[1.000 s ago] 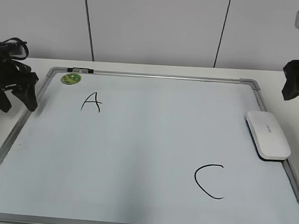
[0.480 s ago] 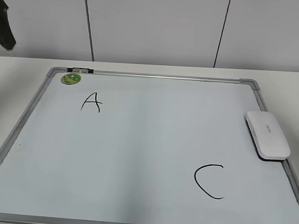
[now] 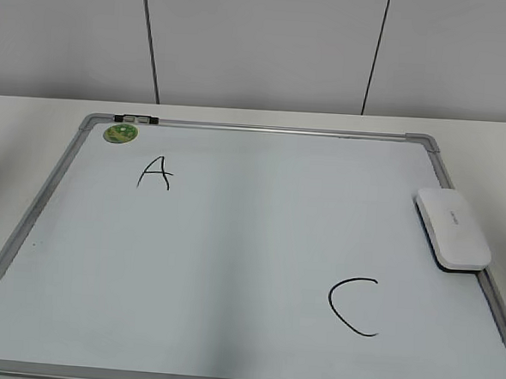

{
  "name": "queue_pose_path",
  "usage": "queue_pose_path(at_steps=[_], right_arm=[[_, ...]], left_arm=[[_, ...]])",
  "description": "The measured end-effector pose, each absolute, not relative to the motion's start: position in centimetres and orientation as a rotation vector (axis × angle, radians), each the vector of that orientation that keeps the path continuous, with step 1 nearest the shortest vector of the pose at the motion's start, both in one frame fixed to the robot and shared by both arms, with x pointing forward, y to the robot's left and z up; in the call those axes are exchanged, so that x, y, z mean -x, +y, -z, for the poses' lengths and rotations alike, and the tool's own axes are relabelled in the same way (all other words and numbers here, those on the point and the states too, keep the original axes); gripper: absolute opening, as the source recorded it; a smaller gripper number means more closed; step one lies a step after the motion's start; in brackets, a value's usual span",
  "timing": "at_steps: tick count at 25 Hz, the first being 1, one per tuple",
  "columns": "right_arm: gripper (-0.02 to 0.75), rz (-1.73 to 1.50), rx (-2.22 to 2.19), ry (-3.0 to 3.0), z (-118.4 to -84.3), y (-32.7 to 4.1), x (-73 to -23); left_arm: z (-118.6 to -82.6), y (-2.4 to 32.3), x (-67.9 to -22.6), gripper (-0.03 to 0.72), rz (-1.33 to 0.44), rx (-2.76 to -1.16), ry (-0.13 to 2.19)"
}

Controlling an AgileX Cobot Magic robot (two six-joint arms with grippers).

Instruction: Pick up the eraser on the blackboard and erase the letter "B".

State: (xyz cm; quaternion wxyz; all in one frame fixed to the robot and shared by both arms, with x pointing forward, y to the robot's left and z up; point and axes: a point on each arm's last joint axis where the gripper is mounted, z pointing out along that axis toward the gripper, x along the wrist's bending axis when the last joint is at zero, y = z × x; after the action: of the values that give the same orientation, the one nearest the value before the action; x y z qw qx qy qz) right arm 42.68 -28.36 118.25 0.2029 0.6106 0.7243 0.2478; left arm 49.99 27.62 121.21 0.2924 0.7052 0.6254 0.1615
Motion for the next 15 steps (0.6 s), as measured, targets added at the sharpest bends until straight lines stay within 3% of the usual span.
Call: queue_pose_path(at_steps=[15], right_arm=[[0.592, -0.902, -1.486, 1.807, -122.2, -28.8, -30.1]], left_arm=[[-118.0, 27.7, -34.2, 0.524, -0.472, -1.848, 1.591]])
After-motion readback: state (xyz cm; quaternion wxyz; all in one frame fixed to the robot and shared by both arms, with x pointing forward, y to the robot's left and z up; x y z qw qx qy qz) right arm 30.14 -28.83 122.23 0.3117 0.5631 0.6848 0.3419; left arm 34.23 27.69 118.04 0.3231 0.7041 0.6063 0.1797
